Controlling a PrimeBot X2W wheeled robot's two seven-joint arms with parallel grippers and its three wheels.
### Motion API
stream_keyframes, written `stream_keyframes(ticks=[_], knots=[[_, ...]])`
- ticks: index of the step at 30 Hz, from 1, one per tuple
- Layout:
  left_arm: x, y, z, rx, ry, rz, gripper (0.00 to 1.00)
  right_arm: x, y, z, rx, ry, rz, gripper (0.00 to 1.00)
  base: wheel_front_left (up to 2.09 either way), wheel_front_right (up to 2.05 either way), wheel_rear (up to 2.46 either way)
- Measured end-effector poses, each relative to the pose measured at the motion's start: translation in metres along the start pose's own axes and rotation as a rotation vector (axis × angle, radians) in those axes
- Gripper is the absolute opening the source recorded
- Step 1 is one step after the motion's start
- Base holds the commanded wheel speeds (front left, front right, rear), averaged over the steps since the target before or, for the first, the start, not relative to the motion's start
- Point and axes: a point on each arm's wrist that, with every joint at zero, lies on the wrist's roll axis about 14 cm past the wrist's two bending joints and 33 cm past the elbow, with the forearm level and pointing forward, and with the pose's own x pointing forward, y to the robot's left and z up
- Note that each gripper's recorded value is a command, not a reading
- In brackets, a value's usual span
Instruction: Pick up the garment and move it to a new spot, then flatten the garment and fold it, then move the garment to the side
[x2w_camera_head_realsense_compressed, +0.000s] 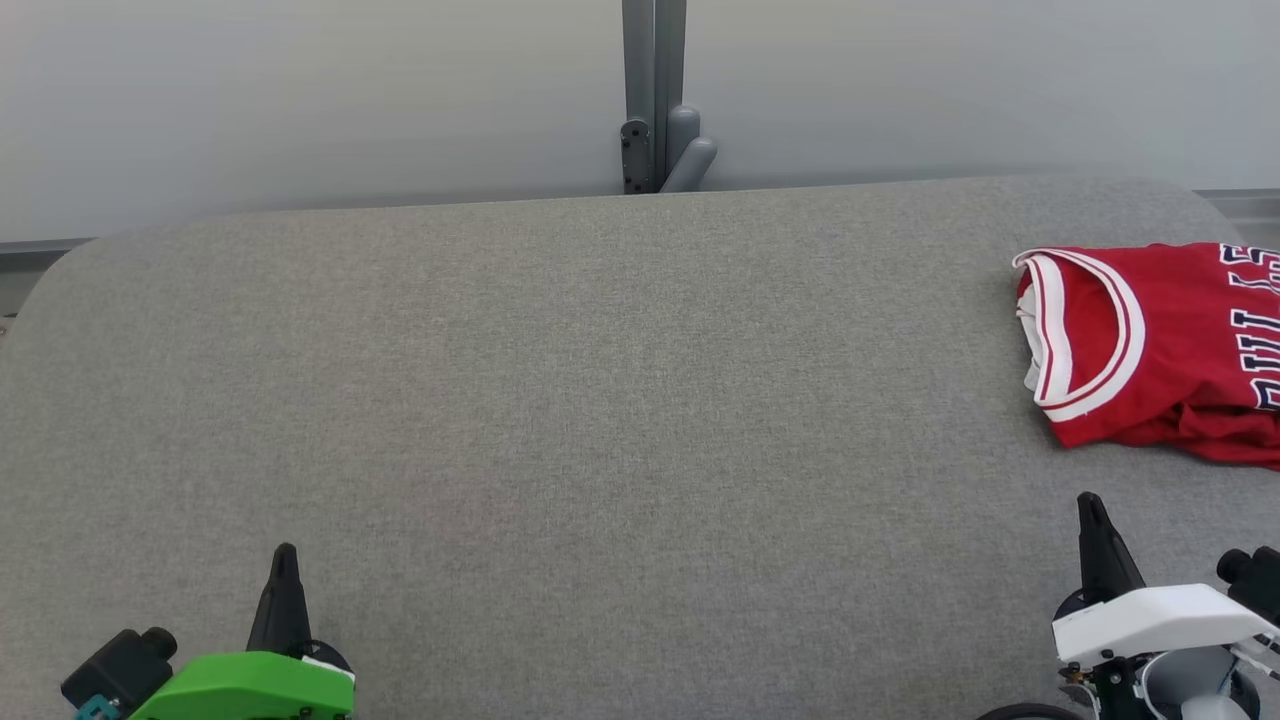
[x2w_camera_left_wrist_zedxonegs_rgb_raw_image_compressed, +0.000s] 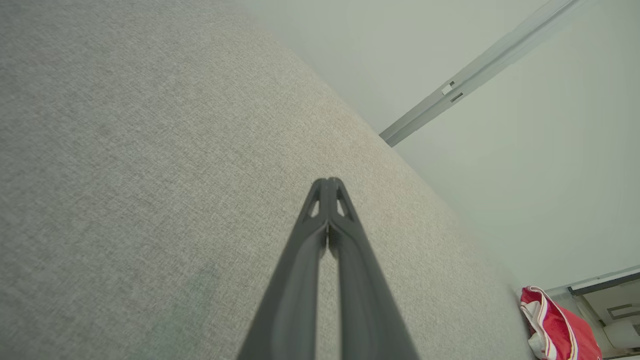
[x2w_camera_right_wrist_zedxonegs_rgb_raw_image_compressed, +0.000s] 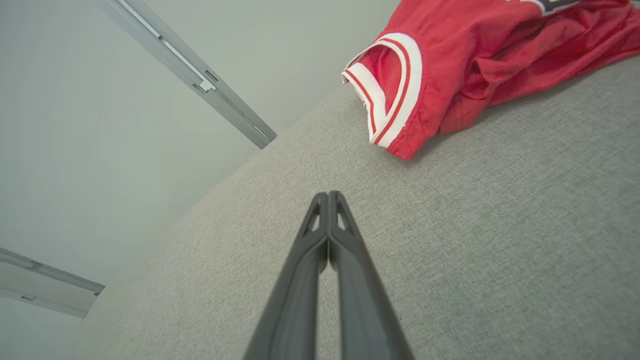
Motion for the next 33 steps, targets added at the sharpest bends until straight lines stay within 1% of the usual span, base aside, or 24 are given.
stream_keyframes(ticks=[16,33], knots=[[0.011,-0.009,0.009,-0.192,0.0,-0.013,0.0,0.011,0.007,0.002,0.225,0.009,0.007,0.0,0.0,0.0,0.0],[0.021,-0.018,0.016,-0.371,0.006,-0.035,0.0,0.02,0.016,0.006,0.428,0.018,0.026,0.0,0.0,0.0,0.0]])
